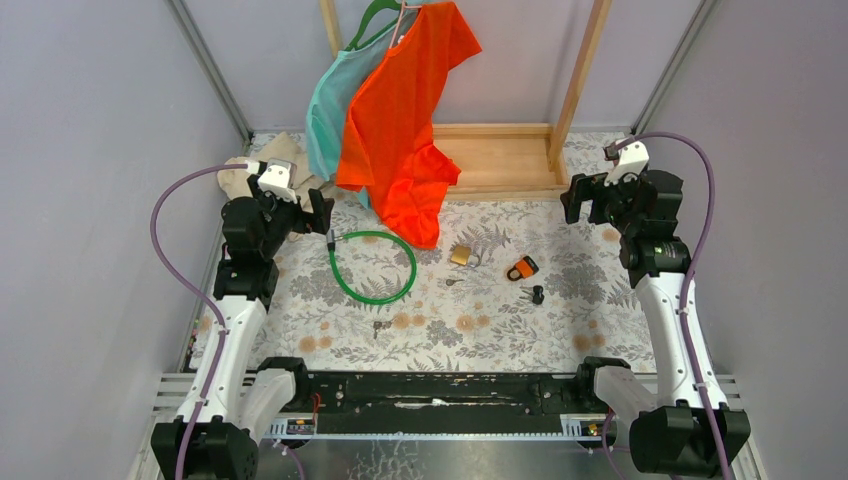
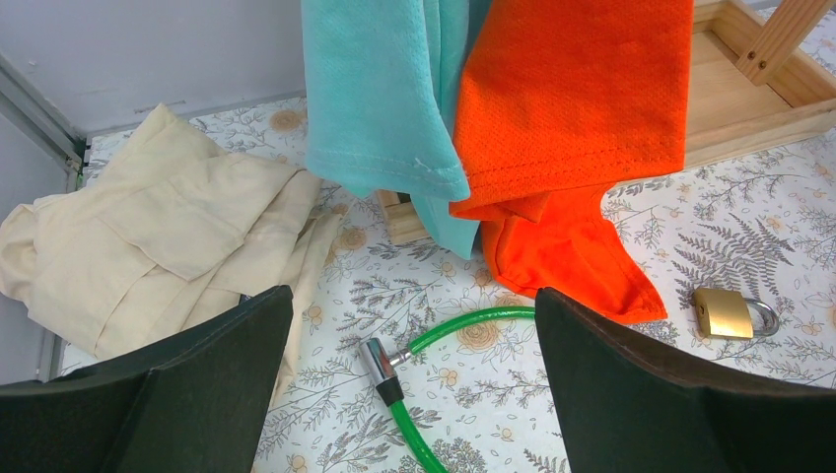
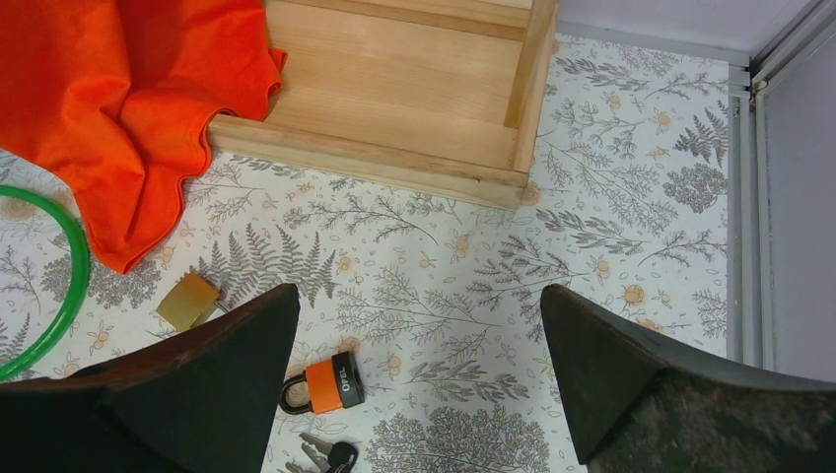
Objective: Lock with the key
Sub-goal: Reset both arms
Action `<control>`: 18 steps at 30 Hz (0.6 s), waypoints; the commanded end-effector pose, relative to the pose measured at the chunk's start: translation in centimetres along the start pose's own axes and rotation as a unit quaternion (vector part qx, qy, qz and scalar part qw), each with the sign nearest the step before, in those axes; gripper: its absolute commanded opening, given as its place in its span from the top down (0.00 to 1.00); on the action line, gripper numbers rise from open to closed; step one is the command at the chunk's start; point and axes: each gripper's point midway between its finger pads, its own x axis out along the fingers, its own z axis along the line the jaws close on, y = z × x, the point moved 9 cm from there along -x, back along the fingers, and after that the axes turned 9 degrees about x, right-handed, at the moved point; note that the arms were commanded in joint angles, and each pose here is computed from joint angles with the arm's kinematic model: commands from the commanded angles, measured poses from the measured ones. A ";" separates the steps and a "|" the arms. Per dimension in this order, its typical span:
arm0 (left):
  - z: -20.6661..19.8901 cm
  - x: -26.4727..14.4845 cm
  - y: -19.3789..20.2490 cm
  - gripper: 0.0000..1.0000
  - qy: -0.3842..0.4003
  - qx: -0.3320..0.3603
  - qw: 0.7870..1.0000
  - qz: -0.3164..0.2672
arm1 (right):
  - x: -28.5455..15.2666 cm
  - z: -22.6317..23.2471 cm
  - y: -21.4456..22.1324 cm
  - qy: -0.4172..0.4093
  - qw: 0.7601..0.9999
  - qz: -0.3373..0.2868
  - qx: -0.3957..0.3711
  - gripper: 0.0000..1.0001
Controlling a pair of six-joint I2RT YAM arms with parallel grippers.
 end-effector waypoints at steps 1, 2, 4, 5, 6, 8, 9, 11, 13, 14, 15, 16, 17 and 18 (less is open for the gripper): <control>0.4 -0.4 -1.5 0.00 -0.009 0.017 0.999 -0.027 | -0.8 0.2 -1.3 -0.010 0.999 -0.035 -0.015 0.01; 0.4 -0.4 -1.5 0.00 -0.007 0.017 0.999 -0.029 | -0.8 0.2 -1.3 -0.010 0.999 -0.035 -0.015 0.01; 0.4 -0.4 -1.5 0.00 -0.006 0.017 0.999 -0.028 | -0.8 0.2 -1.3 -0.011 0.999 -0.036 -0.014 0.01; 0.4 -0.4 -1.6 0.00 -0.008 0.017 0.999 -0.029 | -0.8 0.3 -1.3 -0.013 0.999 -0.036 -0.013 0.01; 0.4 -0.4 -1.5 0.00 -0.008 0.017 0.999 -0.028 | -0.9 0.2 -1.3 -0.013 0.999 -0.036 -0.012 0.01; 0.3 -0.4 -1.5 0.00 -0.005 0.018 0.999 -0.029 | -0.8 0.2 -1.3 -0.013 0.999 -0.036 -0.013 0.01; 0.4 -0.4 -1.5 0.00 -0.005 0.018 0.999 -0.029 | -0.9 0.3 -1.3 -0.013 0.999 -0.037 -0.013 0.01; 0.4 -0.4 -1.5 0.00 -0.008 0.017 0.999 -0.028 | -1.0 0.3 -1.4 -0.014 0.999 -0.037 -0.013 0.01; 0.4 -0.5 -1.5 0.00 -0.007 0.018 0.999 -0.029 | -0.9 0.2 -1.4 -0.014 0.999 -0.038 -0.013 0.01; 0.4 -0.4 -1.5 0.00 -0.007 0.019 0.999 -0.028 | -1.0 0.3 -1.4 -0.014 0.999 -0.038 -0.013 0.01; 0.4 -0.4 -1.5 0.00 -0.007 0.018 0.999 -0.028 | -1.0 0.3 -1.5 -0.014 0.999 -0.039 -0.013 0.01; 0.5 -0.4 -1.5 0.00 -0.009 0.018 0.999 -0.027 | -1.0 0.3 -1.4 -0.014 0.999 -0.038 -0.012 0.01; 0.4 -0.4 -1.4 0.00 -0.008 0.018 0.999 -0.027 | -0.9 0.3 -1.3 -0.015 0.999 -0.037 -0.012 0.01; 0.4 -0.4 -1.4 0.00 -0.006 0.019 0.999 -0.028 | -0.9 0.2 -1.3 -0.014 0.999 -0.038 -0.012 0.01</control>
